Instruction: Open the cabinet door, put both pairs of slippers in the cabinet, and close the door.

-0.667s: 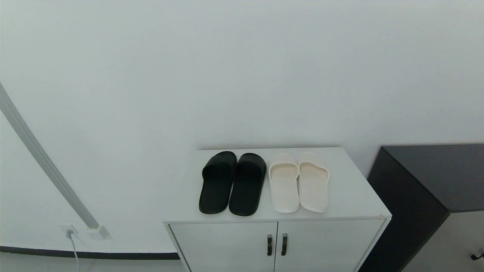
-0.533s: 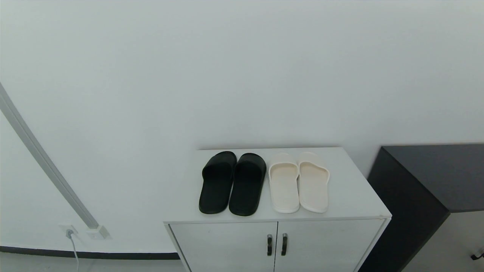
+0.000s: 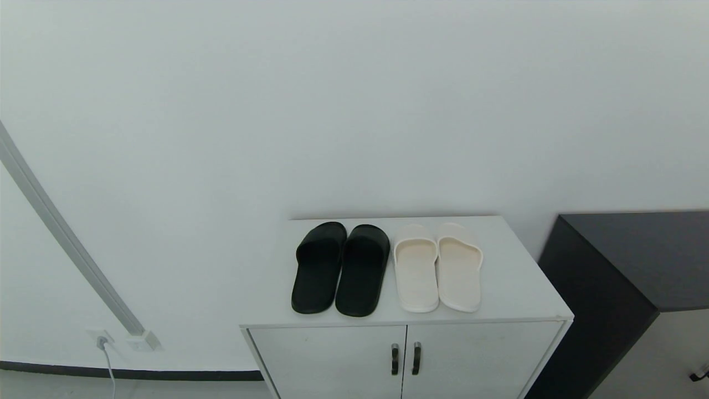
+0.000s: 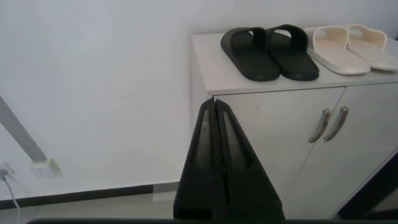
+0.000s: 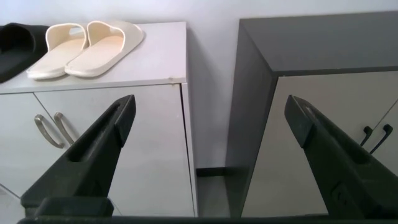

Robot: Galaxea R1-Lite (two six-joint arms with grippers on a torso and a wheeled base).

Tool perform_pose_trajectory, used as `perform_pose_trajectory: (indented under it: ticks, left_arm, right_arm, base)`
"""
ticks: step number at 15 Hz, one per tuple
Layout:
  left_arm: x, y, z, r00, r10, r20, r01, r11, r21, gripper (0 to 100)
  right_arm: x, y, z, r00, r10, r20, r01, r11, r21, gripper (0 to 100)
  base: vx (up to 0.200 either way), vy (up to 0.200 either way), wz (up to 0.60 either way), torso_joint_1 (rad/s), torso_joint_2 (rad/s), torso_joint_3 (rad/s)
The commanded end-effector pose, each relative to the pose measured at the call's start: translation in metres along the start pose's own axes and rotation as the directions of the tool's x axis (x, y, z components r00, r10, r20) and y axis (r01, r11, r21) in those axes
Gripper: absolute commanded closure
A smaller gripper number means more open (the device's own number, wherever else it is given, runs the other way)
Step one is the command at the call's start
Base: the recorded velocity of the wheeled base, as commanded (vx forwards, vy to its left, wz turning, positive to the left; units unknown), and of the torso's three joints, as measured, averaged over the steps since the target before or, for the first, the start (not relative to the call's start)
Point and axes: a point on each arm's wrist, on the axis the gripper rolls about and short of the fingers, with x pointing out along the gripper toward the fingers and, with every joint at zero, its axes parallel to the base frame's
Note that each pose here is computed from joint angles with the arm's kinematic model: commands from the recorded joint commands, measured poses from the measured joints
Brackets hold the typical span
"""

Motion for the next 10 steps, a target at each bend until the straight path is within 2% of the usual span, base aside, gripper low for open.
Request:
perform_pose_trajectory:
  ticks: [1, 3, 4, 5, 6, 7, 8, 10]
  left_arm:
    - [0.0, 0.0, 0.0, 1.0, 0.0, 0.0, 0.0, 1.0, 0.0, 100]
    - [0.0, 0.0, 0.0, 1.0, 0.0, 0.0, 0.0, 1.0, -0.001, 100]
    - [0.0, 0.0, 0.0, 1.0, 0.0, 0.0, 0.0, 1.0, 0.0, 100]
    - [0.0, 0.0, 0.0, 1.0, 0.0, 0.0, 0.0, 1.0, 0.0, 100]
    - [0.0, 0.0, 0.0, 1.0, 0.0, -0.002, 0.0, 1.0, 0.003, 100]
    - [0.0, 0.0, 0.0, 1.0, 0.0, 0.0, 0.0, 1.0, 0.0, 100]
    - [0.0, 0.0, 0.0, 1.0, 0.0, -0.002, 0.0, 1.0, -0.001, 100]
    - [0.0, 0.0, 0.0, 1.0, 0.0, -0.002, 0.0, 1.0, -0.001, 100]
  right_arm:
    - [0.001, 0.0, 0.0, 1.0, -0.003, -0.008, 0.003, 1.0, 0.0, 0]
    - [0.001, 0.0, 0.009, 1.0, -0.003, 0.002, 0.003, 1.0, 0.011, 0]
    - [-0.007, -0.001, 0.07, 0.992, 0.001, 0.122, -0.017, 0.992, 0.128, 0]
    - [-0.007, -0.001, 0.105, 0.991, 0.009, 0.13, -0.038, 0.974, 0.222, 0]
    - [0.006, 0.0, 0.119, 0.999, 0.054, -0.003, -0.052, 0.984, 0.171, 0]
    - [0.024, 0.002, 0.111, 0.984, 0.097, -0.151, -0.08, 0.99, 0.119, 0]
    - [0.047, 0.004, 0.104, 0.957, 0.128, -0.259, -0.1, 0.988, 0.117, 0]
    - [0.09, 0.011, 0.095, 0.925, 0.187, -0.33, -0.152, 0.98, 0.128, 0]
  base:
    - [0.0, 0.0, 0.0, 0.0, 0.0, 0.0]
    - [0.0, 0.0, 0.0, 0.0, 0.0, 0.0]
    - [0.0, 0.0, 0.0, 0.0, 0.0, 0.0]
    - [0.0, 0.0, 0.0, 0.0, 0.0, 0.0]
    - [0.0, 0.0, 0.0, 0.0, 0.0, 0.0]
    - [0.0, 0.0, 0.0, 0.0, 0.0, 0.0]
    - [0.0, 0.0, 0.0, 0.0, 0.0, 0.0]
    - [0.0, 0.0, 0.0, 0.0, 0.0, 0.0]
